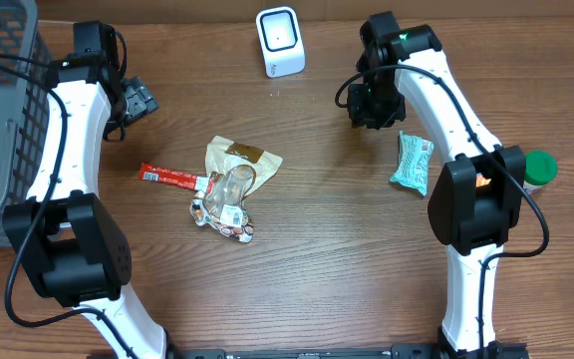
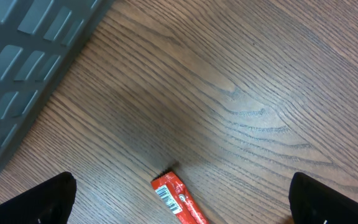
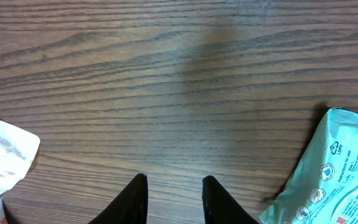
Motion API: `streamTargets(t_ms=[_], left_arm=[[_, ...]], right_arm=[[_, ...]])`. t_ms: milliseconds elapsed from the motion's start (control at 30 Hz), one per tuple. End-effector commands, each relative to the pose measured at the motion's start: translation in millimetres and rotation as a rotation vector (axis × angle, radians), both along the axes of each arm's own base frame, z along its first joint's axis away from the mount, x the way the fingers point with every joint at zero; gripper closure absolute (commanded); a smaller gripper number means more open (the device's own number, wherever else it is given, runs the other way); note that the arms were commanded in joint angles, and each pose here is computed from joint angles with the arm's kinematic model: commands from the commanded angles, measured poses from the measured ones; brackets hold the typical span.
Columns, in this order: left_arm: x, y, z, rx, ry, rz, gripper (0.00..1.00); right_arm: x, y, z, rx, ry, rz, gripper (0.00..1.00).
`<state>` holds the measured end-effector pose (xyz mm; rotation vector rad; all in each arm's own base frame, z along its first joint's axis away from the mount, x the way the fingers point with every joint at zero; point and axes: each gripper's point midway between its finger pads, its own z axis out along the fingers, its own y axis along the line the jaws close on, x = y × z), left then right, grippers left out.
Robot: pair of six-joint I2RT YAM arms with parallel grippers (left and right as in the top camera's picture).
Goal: Scan the item barcode
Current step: 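Move the right gripper over the brown-labelled clear snack bag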
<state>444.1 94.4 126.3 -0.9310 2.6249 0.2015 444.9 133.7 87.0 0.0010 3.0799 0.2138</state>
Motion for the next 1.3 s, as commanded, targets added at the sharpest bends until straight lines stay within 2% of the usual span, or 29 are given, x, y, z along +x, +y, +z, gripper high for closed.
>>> streamTargets(t_ms=[0, 300, 467, 633, 833, 1033, 1267], left_arm=[[6, -3, 10, -0.002, -0.03, -0.003, 0.0], [6, -3, 10, -0.002, -0.03, -0.003, 0.0], [6, -3, 10, -0.002, -0.03, -0.003, 0.0], [6, -3, 10, -0.002, -0.03, -0.003, 0.0], [6, -3, 10, -0.002, -0.03, -0.003, 0.0], [6, -3, 10, -0.002, -0.03, -0.003, 0.0], [6, -3, 10, -0.002, -0.03, -0.003, 0.0]], right_arm=[[-2, -3, 13, 0.01, -0.023, -0.01, 0.71], [-17, -56, -34, -0.253, 0.027, -0.062, 0.71], [-32, -86, -51, -0.279, 0.099, -0.109, 0.71], [-46, -139, -56, -0.354, 0.163, -0.195, 0.71], [-55, -183, -56, -0.331, 0.211, -0.307, 0.73], [-53, -189, -57, -0.302, 0.205, -0.337, 0.73], [-41, -154, -58, -0.289, 0.158, -0.26, 0.72]])
